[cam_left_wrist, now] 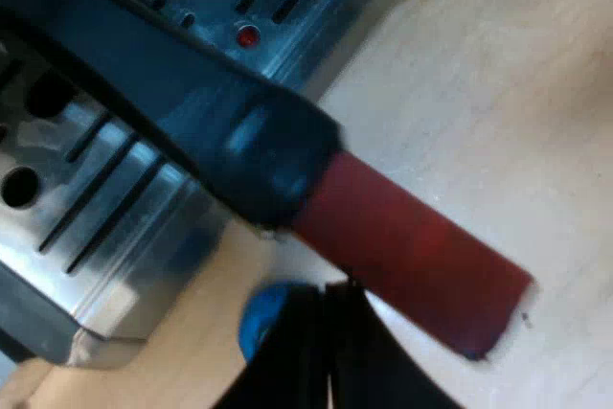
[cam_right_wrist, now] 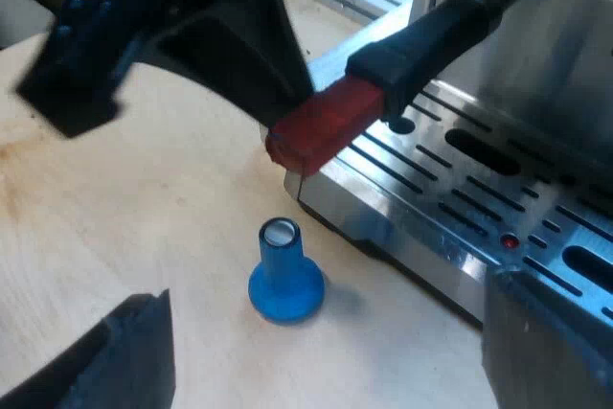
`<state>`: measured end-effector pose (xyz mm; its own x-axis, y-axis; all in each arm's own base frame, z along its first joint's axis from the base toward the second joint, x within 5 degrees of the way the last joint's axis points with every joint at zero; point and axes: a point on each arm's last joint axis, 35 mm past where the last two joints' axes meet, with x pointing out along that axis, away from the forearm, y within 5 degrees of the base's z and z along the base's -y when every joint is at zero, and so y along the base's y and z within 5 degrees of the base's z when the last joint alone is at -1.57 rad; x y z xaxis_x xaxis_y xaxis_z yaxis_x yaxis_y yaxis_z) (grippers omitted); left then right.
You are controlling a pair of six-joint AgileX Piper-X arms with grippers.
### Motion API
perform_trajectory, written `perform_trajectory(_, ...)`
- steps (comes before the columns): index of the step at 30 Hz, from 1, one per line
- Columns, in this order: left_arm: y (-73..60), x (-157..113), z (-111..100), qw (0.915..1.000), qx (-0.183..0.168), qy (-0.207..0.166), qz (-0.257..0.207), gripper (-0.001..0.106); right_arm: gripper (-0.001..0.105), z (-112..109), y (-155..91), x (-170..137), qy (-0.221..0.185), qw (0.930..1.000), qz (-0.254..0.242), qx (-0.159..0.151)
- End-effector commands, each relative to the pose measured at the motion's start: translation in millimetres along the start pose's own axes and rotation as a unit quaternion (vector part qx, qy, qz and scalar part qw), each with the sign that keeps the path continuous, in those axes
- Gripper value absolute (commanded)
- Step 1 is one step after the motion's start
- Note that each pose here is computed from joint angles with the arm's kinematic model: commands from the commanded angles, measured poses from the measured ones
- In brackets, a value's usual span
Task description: Put the handle in the coffee machine
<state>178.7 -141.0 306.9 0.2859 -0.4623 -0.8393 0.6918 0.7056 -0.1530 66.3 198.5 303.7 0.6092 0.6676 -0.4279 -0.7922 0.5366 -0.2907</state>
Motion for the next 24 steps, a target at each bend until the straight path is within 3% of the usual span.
perform_trajectory(1,-17.4,-5,5,0.9906,0.06,-0.02,-0.121,0.0,0.069,0,-1,-3,0.0,1.0,-0.003,-0.003)
perform_trajectory(6,1.9,-13,-4,0.9959,0.038,-0.001,-0.082,0.0,0.069,1,-1,-3,0.0,1.0,-0.003,-0.002)
perform_trajectory(14,29.7,-50,-16,0.9977,-0.023,-0.06,-0.025,0.0,0.069,0,-1,-3,0.001,1.0,-0.003,-0.003)
perform_trajectory(18,28.7,-65,-22,0.9963,-0.027,-0.08,-0.012,0.0,0.069,0,-1,-3,0.001,1.0,-0.003,-0.003)
perform_trajectory(24,17.0,-86,-34,0.9938,-0.018,-0.109,-0.012,0.0,0.069,0,-1,-3,0.002,1.0,-0.003,-0.003)
